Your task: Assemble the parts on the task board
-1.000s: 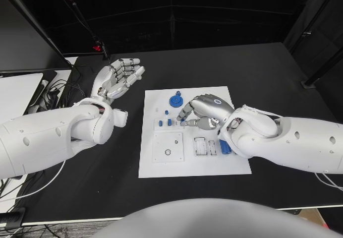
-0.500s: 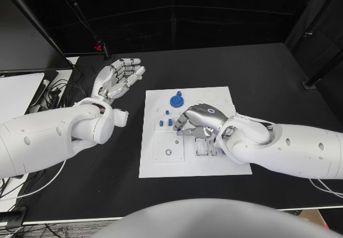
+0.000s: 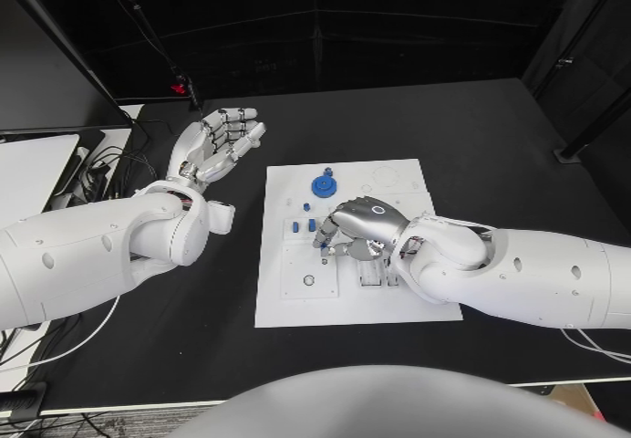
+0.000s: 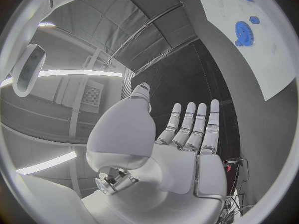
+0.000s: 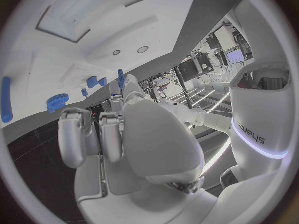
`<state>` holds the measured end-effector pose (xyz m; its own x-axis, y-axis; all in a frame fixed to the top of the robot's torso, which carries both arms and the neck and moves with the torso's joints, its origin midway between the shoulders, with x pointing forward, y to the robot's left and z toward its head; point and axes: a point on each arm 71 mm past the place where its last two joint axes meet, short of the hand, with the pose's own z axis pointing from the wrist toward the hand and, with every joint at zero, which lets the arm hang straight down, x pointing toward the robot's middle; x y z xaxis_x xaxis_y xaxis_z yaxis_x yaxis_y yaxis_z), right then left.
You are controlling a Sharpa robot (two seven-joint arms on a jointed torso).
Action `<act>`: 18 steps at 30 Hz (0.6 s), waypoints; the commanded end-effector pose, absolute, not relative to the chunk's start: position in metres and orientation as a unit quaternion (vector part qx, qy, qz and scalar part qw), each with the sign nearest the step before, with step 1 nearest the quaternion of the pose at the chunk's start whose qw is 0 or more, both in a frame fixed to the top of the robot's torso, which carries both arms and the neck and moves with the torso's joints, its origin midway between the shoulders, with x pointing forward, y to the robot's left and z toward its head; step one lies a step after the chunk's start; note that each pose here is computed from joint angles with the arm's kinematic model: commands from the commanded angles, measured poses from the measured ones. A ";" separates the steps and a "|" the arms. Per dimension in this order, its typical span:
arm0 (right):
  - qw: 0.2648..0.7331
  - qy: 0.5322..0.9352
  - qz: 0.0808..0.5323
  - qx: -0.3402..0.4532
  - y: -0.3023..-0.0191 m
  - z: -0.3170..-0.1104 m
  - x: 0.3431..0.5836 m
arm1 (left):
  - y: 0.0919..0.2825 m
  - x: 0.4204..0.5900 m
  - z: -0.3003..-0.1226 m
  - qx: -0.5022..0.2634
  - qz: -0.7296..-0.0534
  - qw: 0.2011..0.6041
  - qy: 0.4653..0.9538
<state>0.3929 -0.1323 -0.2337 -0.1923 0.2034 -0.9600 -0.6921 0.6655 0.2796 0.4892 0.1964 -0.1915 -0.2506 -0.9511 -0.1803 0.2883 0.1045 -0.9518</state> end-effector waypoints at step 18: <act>0.597 0.687 0.355 -0.212 -0.128 -0.244 0.390 | 0.195 0.486 -0.181 -0.277 -0.628 0.543 0.483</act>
<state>0.3906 -0.1296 -0.2443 -0.2034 0.1516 -0.9673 -0.7043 0.6637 0.2521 0.4892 0.1963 -0.1916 -0.2508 -0.9511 -0.1803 0.2882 0.1044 -0.9519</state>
